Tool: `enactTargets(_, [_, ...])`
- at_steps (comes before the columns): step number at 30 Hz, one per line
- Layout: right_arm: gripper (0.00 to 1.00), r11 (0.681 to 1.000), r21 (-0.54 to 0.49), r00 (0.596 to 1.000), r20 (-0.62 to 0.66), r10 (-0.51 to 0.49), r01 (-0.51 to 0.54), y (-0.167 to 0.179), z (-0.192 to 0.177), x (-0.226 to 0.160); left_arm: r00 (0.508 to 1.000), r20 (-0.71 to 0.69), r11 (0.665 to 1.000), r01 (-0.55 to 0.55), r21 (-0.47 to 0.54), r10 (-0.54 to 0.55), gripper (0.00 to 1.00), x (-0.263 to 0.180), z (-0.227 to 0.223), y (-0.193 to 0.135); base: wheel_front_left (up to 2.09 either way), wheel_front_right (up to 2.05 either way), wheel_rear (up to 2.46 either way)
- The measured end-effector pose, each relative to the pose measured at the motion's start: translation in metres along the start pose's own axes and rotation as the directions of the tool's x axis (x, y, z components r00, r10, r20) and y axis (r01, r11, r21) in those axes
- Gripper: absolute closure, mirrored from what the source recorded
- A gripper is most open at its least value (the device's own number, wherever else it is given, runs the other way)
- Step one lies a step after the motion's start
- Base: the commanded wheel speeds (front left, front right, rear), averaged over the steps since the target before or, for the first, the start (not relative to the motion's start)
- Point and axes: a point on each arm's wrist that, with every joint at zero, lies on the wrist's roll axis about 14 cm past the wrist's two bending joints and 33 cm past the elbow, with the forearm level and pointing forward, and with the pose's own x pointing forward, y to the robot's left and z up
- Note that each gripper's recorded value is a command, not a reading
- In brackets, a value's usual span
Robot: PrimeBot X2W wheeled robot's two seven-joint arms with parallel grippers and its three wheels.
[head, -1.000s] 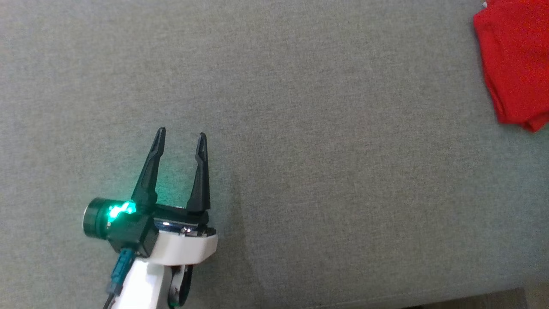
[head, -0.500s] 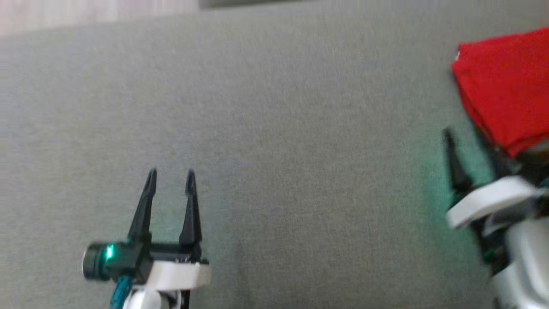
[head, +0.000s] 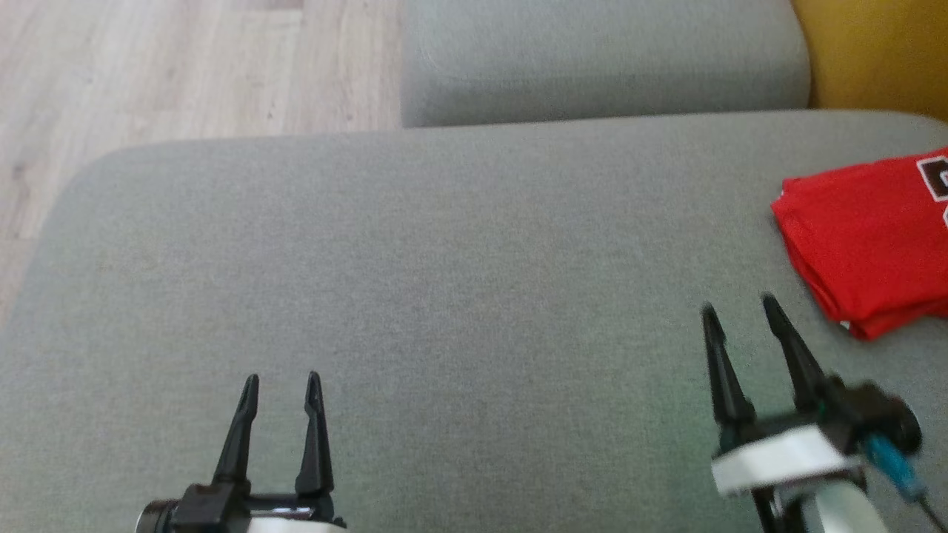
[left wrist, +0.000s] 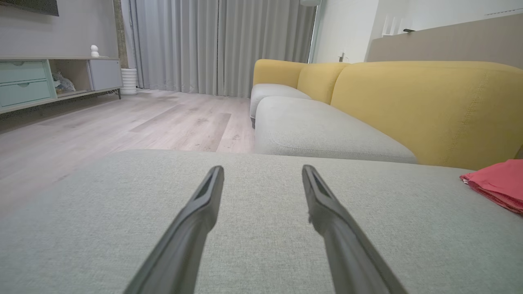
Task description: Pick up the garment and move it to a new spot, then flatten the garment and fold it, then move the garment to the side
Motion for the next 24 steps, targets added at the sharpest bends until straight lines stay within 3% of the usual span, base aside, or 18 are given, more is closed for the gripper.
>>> enactTargets(7, [0.0,0.998,0.011,0.996,-0.061,-0.064,0.065,-0.007,-0.019,-0.041,0.999,0.038,1.0,-0.012,0.018,0.011,0.0,-0.011,0.011,0.006,0.0,0.0,0.0])
enactTargets(24, [0.0,0.996,0.056,0.997,-0.05,-0.064,0.067,-0.001,-0.017,-0.049,0.999,0.034,0.999,0.021,0.043,-0.022,0.0,-0.017,0.009,0.0,0.0,0.0,0.0])
